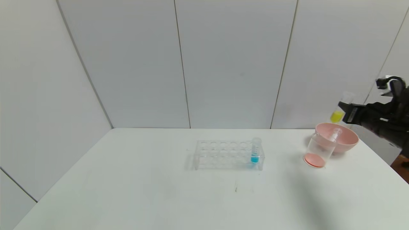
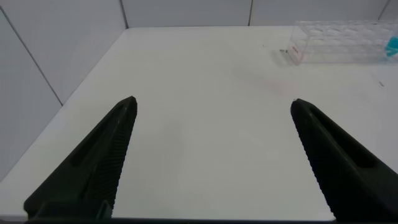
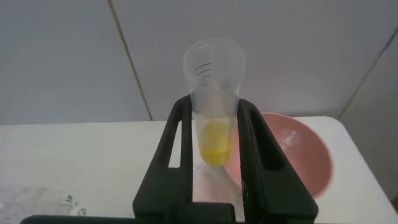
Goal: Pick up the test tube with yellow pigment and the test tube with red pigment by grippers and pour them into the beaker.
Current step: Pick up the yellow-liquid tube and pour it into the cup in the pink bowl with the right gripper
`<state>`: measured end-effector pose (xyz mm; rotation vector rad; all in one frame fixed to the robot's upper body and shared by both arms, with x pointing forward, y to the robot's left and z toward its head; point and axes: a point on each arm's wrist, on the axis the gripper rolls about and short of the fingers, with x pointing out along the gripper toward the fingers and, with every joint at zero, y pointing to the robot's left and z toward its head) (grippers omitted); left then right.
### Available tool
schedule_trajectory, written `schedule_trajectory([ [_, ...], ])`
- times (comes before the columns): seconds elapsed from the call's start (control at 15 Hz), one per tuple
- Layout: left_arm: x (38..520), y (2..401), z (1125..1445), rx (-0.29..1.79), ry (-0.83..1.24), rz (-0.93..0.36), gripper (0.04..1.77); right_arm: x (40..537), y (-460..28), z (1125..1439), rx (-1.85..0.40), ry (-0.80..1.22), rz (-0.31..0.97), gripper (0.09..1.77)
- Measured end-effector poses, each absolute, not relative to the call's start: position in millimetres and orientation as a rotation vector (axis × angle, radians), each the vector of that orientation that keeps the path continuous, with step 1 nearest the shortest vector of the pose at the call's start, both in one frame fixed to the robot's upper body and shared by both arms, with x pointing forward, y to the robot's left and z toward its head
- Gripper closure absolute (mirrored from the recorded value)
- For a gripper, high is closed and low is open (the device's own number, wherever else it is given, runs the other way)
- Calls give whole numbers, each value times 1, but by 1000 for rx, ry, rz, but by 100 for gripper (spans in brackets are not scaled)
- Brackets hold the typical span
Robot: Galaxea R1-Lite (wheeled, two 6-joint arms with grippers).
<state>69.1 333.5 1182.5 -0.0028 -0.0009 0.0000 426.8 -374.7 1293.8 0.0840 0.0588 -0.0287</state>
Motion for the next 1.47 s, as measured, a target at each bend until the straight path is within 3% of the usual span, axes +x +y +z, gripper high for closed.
schedule_trajectory([
  [0.27,69,334,1182,-3,-1,0,5,417,-452,1287,-127,61,100,136],
  [0.47,69,334,1182,-3,-1,0,5,417,-479,1279,-325,58,120,136],
  [1.07,69,334,1182,-3,-1,0,5,420,-460,1260,-743,-4,179,136],
  [1.47,69,334,1182,-3,-1,0,5,424,-449,1258,-904,-7,178,136],
])
